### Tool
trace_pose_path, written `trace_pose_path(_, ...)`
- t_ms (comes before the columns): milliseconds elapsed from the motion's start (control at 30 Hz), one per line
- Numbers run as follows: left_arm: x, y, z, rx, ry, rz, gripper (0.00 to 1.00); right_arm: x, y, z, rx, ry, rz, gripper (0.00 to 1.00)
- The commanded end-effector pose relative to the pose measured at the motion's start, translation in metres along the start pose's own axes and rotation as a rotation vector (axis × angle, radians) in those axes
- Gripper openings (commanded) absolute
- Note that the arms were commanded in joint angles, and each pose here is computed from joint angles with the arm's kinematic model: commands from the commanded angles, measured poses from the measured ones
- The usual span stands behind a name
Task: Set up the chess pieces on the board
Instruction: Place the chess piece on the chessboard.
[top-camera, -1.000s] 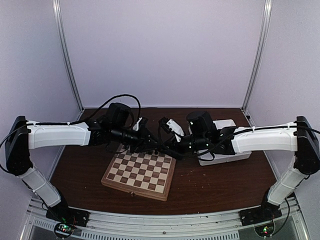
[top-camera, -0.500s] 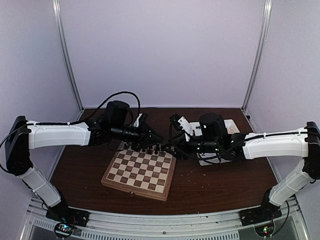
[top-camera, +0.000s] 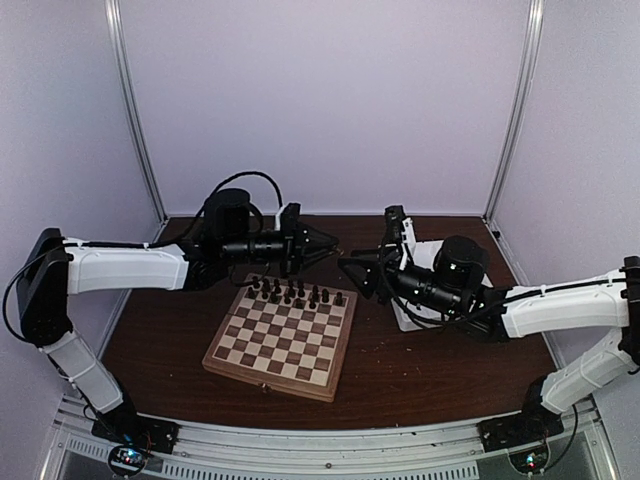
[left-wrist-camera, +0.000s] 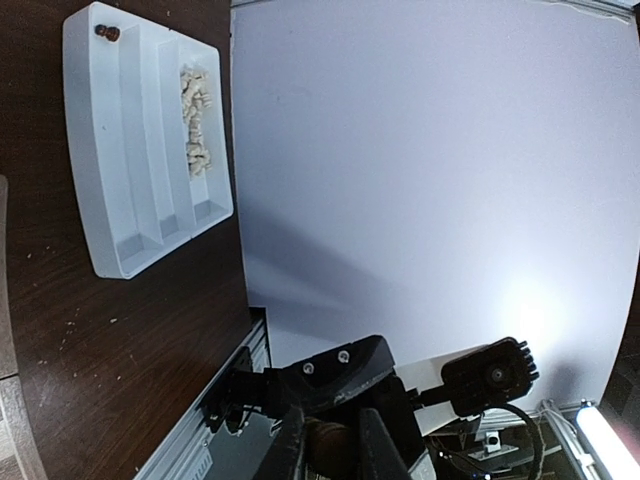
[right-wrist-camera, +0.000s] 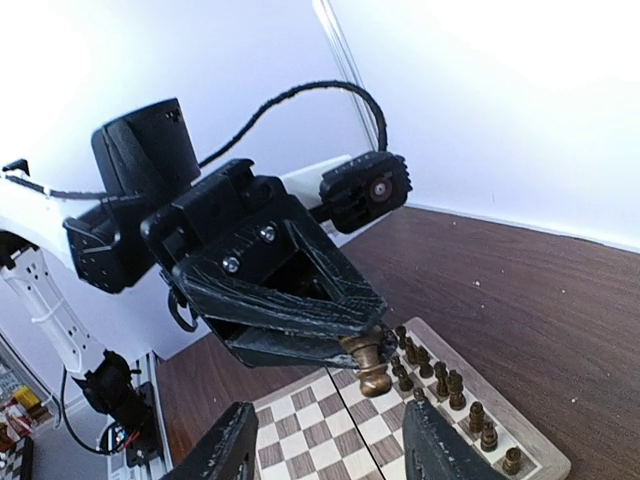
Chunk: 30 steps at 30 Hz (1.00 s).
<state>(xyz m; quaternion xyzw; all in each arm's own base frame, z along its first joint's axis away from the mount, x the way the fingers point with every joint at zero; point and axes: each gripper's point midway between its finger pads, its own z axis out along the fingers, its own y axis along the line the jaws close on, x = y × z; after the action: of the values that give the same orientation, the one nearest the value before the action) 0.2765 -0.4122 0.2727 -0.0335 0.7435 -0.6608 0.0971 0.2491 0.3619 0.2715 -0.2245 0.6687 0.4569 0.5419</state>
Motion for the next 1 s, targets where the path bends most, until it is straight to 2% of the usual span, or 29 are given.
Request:
trace_pose_path(0,-0.012,-0.044,0.004,0.155,-0.009,0.0,0.13,-0.042,0.01,-0.002,-0.022,-0.179,0.035,0.53)
trace_pose_path(233,-0.013,-0.053,0.004,0.192,-0.005,-0.019,0.13,-0.051,-0.004,0.0,0.052,-0.229,0.041,0.53)
trace_pose_path(400,-0.013,-0.055,0.003,0.194,-0.002,-0.024,0.13,-0.049,-0.01,0.004,0.056,-0.218,0.061,0.58)
trace_pose_path(700,-0.01,-0.055,0.004,0.205,0.017,-0.045,0.14,-0.055,-0.007,0.018,-0.072,-0.218,0.109,0.46)
trace_pose_path(967,-0.009,-0.055,0.003,0.216,0.02,-0.055,0.14,-0.059,-0.005,0.024,-0.113,-0.229,0.134,0.27)
